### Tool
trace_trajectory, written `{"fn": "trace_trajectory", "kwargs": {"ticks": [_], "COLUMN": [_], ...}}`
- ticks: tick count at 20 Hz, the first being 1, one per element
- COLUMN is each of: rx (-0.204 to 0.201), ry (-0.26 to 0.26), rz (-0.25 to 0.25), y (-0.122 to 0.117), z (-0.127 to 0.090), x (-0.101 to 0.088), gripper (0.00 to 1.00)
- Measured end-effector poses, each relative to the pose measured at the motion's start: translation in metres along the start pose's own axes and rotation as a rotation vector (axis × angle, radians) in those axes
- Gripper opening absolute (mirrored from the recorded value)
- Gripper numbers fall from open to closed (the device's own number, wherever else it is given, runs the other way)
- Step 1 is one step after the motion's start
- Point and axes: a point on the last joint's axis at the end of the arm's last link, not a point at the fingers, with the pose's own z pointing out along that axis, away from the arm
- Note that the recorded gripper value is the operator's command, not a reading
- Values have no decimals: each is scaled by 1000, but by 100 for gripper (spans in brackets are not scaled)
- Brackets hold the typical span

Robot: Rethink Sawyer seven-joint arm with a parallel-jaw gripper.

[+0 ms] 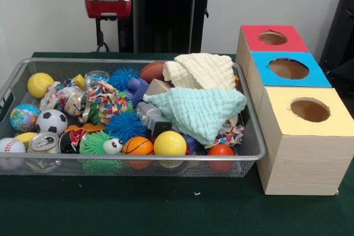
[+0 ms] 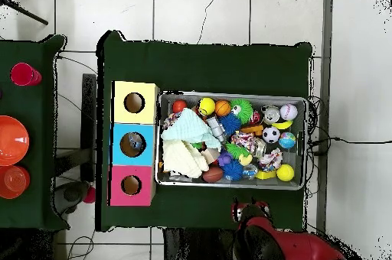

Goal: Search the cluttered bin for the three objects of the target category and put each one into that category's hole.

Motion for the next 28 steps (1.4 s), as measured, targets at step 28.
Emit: {"fn": "trace_trajectory", "kwargs": {"ticks": [28], "rx": [48], "ry": [-51], "rz": [-93], "y": [1], "z": [47], "x": [18], "gripper": [100]}}
